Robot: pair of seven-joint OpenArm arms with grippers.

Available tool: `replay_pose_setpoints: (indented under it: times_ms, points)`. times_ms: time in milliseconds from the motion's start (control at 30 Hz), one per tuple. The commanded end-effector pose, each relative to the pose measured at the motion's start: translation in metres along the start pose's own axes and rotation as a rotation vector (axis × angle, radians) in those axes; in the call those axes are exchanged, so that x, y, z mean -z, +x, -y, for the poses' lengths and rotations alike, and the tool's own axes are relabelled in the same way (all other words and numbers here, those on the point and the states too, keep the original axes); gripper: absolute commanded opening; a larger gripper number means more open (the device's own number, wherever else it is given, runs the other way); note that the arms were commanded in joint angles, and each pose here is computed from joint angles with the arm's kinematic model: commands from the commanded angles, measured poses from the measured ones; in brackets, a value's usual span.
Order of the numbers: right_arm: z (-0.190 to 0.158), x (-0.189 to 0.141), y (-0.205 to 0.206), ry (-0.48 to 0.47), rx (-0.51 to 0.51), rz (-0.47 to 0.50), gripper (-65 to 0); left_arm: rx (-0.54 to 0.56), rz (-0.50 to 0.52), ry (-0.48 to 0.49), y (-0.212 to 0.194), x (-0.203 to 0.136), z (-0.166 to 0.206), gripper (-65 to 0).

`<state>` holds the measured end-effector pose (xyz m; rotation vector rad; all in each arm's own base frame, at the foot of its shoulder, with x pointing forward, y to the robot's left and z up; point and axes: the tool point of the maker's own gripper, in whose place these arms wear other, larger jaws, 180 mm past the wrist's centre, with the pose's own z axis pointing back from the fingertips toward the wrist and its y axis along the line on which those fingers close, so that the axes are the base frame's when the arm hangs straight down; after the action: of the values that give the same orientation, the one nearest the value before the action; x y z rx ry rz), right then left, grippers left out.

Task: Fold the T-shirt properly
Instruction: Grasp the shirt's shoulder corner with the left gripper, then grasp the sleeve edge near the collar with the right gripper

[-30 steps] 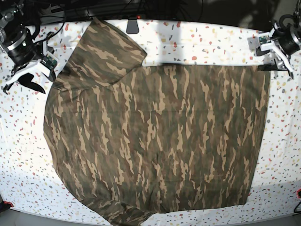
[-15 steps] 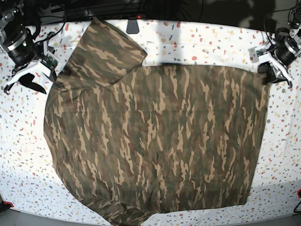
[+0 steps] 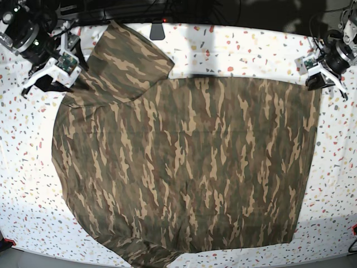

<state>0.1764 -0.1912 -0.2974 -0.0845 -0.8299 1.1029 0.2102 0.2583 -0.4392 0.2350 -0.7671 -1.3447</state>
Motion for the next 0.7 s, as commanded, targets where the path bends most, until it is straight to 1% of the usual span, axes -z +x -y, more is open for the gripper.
replay_pose_setpoints:
  times_ms: [0, 67, 233, 400, 567, 667]
  points:
    - [-0.005, 0.001, 0.007, 0.019, -0.002, 0.025, -30.9, -0.004, 0.019, 0.004, 0.001, -0.003, -0.005, -65.0]
    - [-0.028, 0.008, 0.006, 0.085, 0.010, 0.026, -30.9, -0.011, 0.034, 0.005, 0.004, -0.003, -0.005, -65.0]
    - [-0.085, 0.024, 0.008, 0.244, -0.013, 0.028, -30.9, -0.011, 0.036, 0.005, 0.005, -0.003, -0.005, -65.0]
    - [-0.102, 0.049, 0.014, 0.215, -0.017, 0.033, -31.0, -0.011, 0.037, 0.005, 0.005, -0.003, -0.005, -65.0]
    - [-0.125, 0.076, 0.020, 0.250, 0.041, 0.047, -31.0, -0.011, 0.036, 0.005, 0.005, -0.003, -0.005, -65.0]
    - [-0.137, 0.084, 0.025, 0.274, 0.065, 0.048, -31.0, -0.011, 0.036, 0.005, 0.005, -0.003, -0.005, -65.0]
